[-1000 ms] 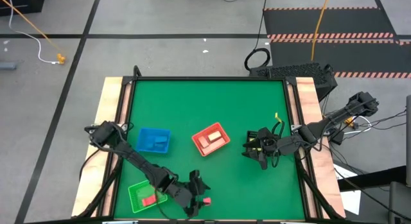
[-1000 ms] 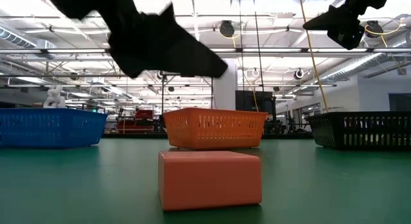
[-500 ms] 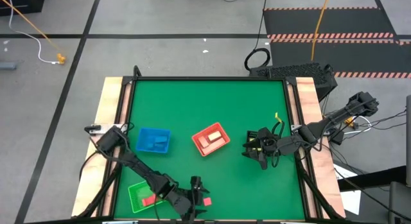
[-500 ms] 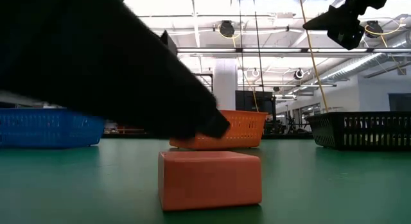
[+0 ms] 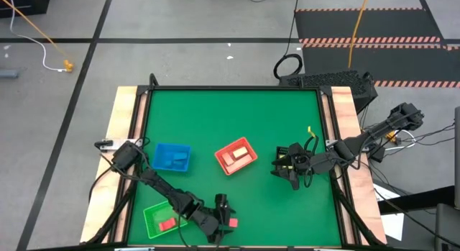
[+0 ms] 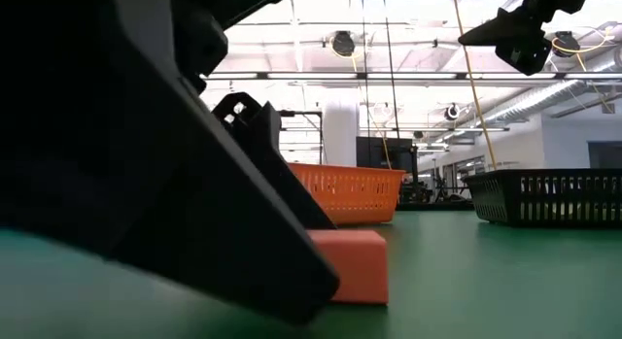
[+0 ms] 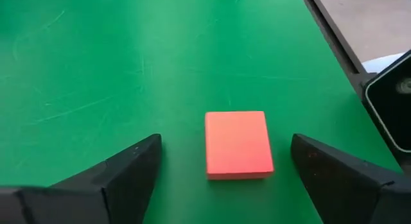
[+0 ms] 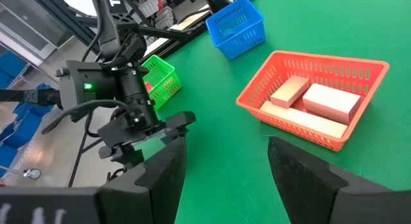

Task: Sort & place blocks by color
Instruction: Put the orange block into the green bin

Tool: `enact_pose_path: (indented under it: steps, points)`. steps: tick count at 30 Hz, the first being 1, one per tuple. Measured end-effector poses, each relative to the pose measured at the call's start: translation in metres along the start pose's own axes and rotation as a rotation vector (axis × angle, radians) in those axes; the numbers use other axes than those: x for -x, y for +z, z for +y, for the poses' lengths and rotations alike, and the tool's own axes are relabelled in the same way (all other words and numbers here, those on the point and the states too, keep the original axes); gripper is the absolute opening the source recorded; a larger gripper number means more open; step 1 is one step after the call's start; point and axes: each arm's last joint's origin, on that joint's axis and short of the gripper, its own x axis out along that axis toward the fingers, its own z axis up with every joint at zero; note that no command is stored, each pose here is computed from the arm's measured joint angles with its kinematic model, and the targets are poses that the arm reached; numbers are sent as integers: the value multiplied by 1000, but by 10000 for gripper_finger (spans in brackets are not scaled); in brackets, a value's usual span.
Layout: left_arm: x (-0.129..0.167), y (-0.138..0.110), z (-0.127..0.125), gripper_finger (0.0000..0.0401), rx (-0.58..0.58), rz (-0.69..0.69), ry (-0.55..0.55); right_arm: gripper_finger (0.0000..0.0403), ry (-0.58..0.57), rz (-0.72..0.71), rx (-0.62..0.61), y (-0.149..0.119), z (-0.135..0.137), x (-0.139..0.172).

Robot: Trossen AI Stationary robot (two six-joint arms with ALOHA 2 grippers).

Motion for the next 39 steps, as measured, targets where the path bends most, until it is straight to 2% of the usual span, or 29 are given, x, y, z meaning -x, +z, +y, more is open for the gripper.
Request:
enact_pose_path:
  steps: [4, 10, 11, 16, 24, 31, 35, 39]
  points:
    - [0, 0, 0, 293, -1, 6, -4, 210, 0, 0, 0, 0, 0, 0]
    - [-1, 1, 4, 139, 39, 6, 2, 210, 0, 0, 0, 0, 0, 0]
    - [-2, 2, 5, 130, 48, 4, 3, 210, 0, 0, 0, 0, 0, 0]
    - [4, 12, 9, 132, 112, -18, 3, 210, 0, 0, 0, 0, 0, 0]
    - [36, 50, 14, 132, 159, -129, -7, 210, 0, 0, 0, 0, 0, 0]
    - [92, 74, 21, 132, 164, -110, 125, 210, 0, 0, 0, 0, 0, 0]
    - [135, 81, 23, 132, 245, -73, 172, 210, -1, 0, 0, 0, 0, 0]
    - [171, 77, 17, 132, 342, -20, 161, 210, -1, 0, 0, 0, 0, 0]
